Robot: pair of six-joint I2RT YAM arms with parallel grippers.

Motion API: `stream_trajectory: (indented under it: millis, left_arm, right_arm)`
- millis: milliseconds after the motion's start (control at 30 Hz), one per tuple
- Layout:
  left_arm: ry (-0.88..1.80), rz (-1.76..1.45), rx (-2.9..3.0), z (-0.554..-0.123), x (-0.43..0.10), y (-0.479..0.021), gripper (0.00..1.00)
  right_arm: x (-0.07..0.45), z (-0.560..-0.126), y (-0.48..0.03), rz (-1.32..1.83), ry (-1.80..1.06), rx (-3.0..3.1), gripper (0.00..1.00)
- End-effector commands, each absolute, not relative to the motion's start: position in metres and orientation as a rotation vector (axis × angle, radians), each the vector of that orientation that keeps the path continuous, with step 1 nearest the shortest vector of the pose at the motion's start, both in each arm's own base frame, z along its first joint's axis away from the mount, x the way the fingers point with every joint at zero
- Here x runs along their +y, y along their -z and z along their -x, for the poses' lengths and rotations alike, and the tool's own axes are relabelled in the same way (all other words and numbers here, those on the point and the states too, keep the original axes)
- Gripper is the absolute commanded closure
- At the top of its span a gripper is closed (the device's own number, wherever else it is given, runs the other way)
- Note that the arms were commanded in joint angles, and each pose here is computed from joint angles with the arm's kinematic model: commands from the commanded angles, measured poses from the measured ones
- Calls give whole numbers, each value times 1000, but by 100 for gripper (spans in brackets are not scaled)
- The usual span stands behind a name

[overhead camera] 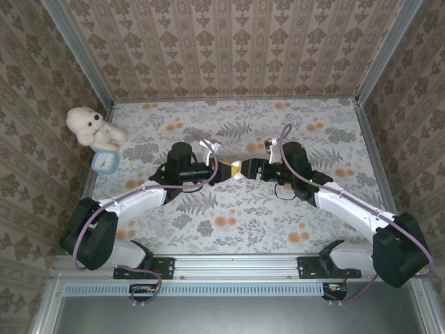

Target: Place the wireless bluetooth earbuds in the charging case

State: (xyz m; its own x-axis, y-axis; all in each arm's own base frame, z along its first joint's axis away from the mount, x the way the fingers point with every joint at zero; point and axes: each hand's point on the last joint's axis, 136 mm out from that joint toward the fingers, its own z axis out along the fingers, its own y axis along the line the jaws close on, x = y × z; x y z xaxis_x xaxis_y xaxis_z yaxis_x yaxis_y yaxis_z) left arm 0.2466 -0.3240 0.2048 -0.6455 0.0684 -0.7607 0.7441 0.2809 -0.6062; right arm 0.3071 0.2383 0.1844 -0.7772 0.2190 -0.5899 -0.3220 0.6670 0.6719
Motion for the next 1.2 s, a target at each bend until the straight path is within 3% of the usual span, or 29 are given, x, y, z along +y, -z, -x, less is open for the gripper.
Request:
stream_trajectory:
  millis: [0,367,767,1167]
  left_arm:
    - [1402,-783,1800,-242,-324,-243,100]
    - [1393,-774,1751,-237,-316,-258,100]
    - [1360,-738,1764,-248,-302,-250,100]
    - [1357,-740,1741,-254,-302,-254,100]
  right_arm:
    - [237,-316,-173,72,-1014,2244,19]
    - [183,-343,-134,-231,-920,2288,25]
    - [185,-329,-172,-241,-1025,2215,25]
    - [192,-324,-180,-455,-1093,2189,19]
